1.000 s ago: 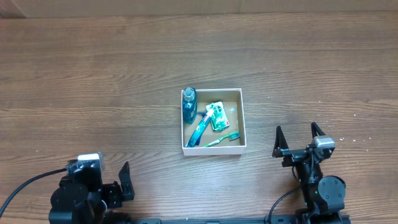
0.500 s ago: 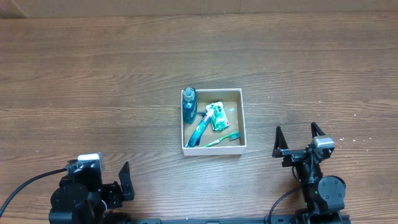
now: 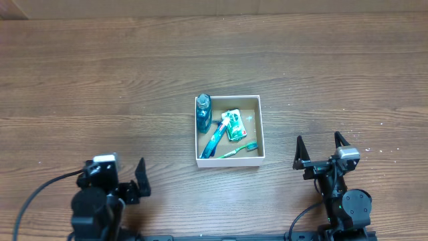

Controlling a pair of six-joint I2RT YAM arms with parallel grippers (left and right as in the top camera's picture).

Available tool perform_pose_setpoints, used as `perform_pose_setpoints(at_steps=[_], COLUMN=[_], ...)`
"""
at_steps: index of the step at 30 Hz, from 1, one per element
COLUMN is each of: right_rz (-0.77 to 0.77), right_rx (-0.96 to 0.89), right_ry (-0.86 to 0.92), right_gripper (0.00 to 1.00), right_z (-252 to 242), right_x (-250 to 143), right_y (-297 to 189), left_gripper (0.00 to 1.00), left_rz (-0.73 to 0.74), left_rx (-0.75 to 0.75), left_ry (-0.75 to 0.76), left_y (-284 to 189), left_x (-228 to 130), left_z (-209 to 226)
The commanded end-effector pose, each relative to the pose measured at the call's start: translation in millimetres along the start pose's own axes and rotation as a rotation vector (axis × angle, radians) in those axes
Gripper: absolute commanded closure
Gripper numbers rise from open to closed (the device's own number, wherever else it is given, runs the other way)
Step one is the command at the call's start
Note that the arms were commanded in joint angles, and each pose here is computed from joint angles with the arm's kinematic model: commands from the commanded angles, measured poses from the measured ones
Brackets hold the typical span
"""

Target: Pack container

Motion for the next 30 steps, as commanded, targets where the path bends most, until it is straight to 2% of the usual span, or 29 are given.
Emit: perform_pose_setpoints(at_steps=[1,6,9,12,30], right_rz=[-0.008,-0.008,-0.008,-0.008,-0.008], right_rx=[0.007,0.007,0.007,0.007,0.007], right_ry=[-0.003,-0.003,-0.003,-0.003,-0.003], right_gripper=[0.00,0.00,0.00,0.00,0.00], right_z=[0,0,0,0,0], right_x=[-1,-1,-1,-1,-1], right_y=[0,0,0,0,0], left_gripper=[0.00,0.00,0.00,0.00,0.00], left_rz=[-0.121,-0.428,-0.520,-0.435,-0.437], left_rx=[-0.052,-0.091,-0.171,-0.199,-0.198], left_ry=[0.011,0.075,0.223,0.224,0.228], left_y=[30,50,59,72,72], left_x=[-27,-25,-29,-47,-47], left_z=[0,-2,-9,-9,-9])
Point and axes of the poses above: each gripper's point midway between its finger pads, its own y axis out along the fingers, its own z axis along the line the jaws close on, x = y × z, the point moved 10 cm from there along -y, back along the fingers, and after that the axes turned 2 degrees about -y, right-handed, at the moved point
